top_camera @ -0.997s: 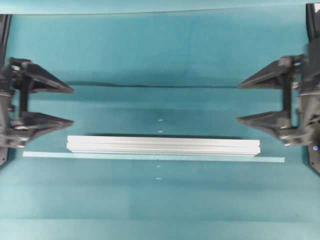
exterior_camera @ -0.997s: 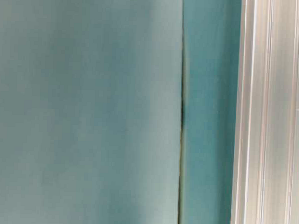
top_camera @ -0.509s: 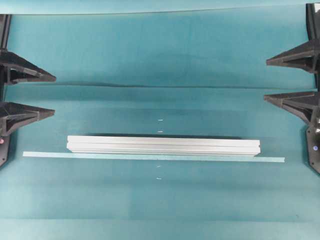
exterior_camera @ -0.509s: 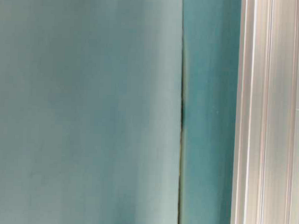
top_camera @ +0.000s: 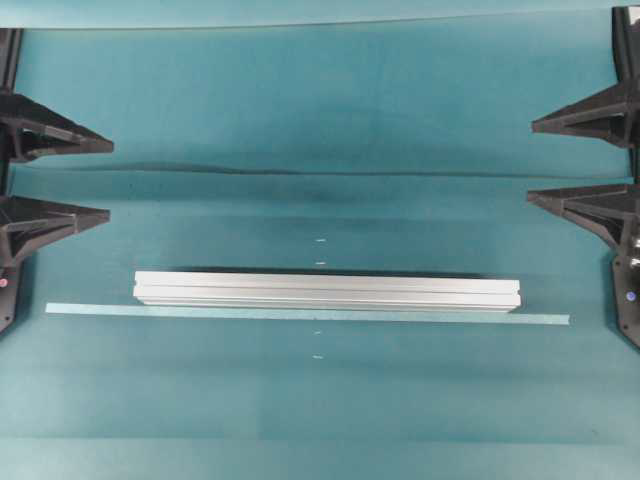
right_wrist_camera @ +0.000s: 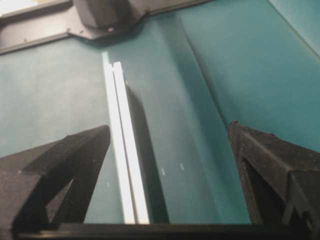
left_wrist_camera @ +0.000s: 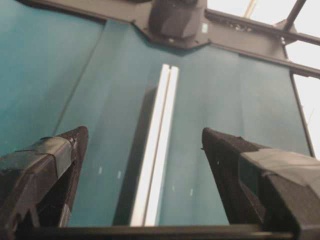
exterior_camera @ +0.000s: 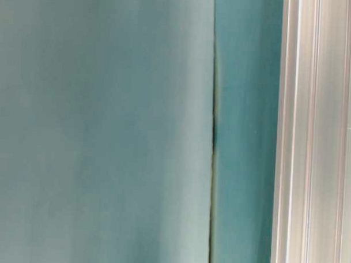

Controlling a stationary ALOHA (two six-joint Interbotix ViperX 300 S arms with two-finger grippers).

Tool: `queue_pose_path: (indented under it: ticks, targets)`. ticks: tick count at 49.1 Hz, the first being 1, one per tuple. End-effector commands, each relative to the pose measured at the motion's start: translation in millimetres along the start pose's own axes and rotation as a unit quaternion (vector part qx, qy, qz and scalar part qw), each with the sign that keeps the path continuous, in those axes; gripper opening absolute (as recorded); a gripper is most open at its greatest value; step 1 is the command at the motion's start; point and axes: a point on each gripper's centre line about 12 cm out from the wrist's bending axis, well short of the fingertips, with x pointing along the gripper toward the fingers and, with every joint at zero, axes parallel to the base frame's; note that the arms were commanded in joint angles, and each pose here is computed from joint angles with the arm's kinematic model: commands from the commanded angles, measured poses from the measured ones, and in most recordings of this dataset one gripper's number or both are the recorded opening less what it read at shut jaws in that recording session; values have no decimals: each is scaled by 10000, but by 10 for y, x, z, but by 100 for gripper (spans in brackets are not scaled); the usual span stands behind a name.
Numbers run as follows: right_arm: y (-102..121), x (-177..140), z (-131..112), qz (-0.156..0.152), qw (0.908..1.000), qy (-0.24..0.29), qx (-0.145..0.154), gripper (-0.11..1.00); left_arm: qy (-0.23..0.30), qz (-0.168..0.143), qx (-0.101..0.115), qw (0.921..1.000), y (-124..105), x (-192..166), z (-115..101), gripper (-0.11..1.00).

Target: Lift the metal rail with both hands.

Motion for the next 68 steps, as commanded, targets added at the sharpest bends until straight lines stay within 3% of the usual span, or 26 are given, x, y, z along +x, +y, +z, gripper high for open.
queue_pose_path:
  ticks: [1,57,68]
  targets:
    - [-3,-2,27,-13,10000,-41,-4,97,-56,5,13,10000,0,20,35,93]
    - [-14,8,-70,-24,9999,135,36,97,4,62,28,10000,31,34,-34,93]
    - [-18,-18,-145,-32,9991,334,256,97,98,57,-22,9999,31,46,-81,93]
